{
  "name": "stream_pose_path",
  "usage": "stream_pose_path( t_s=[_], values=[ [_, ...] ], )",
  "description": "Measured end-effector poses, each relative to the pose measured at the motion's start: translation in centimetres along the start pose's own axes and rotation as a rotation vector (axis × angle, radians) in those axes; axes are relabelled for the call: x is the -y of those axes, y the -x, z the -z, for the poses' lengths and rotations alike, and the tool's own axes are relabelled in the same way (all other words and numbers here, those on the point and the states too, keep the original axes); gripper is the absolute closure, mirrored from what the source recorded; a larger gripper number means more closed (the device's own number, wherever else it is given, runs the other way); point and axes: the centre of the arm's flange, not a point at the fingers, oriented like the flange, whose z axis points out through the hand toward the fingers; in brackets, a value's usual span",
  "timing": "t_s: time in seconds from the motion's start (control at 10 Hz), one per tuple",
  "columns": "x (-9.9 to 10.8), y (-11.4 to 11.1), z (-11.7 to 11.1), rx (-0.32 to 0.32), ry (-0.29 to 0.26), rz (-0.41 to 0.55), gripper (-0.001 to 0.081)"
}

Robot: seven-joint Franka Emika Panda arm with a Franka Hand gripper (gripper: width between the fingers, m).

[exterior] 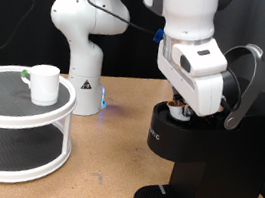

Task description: Make a cup of coffee with the keurig machine

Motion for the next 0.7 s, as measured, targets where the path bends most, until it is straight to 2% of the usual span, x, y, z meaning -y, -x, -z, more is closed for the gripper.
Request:
stream_pose_path(
  t_s=[0.1,0.2,0.3,0.4,0.5,0.6,0.7],
  values=[
    [-0.1,-0.1,-0.2,0.002,-0.002,0.000,0.0468],
    [-0.2,0.0,-0.7,0.010,-0.007,-0.001,0.0415],
    [-0.2,0.1,-1.0,0.015,-0.012,0.001,0.0280],
    [-0.2,0.1,-1.1,0.017,-0.014,0.003,0.0280],
    [-0.2,0.2,-1.3,0.017,-0.015,0.008,0.0112],
    [-0.2,0.1,-1.2,0.007,-0.012,0.005,0.0023],
    [-0.3,0.0,-1.0,-0.025,0.006,-0.009,0.0023]
  ],
)
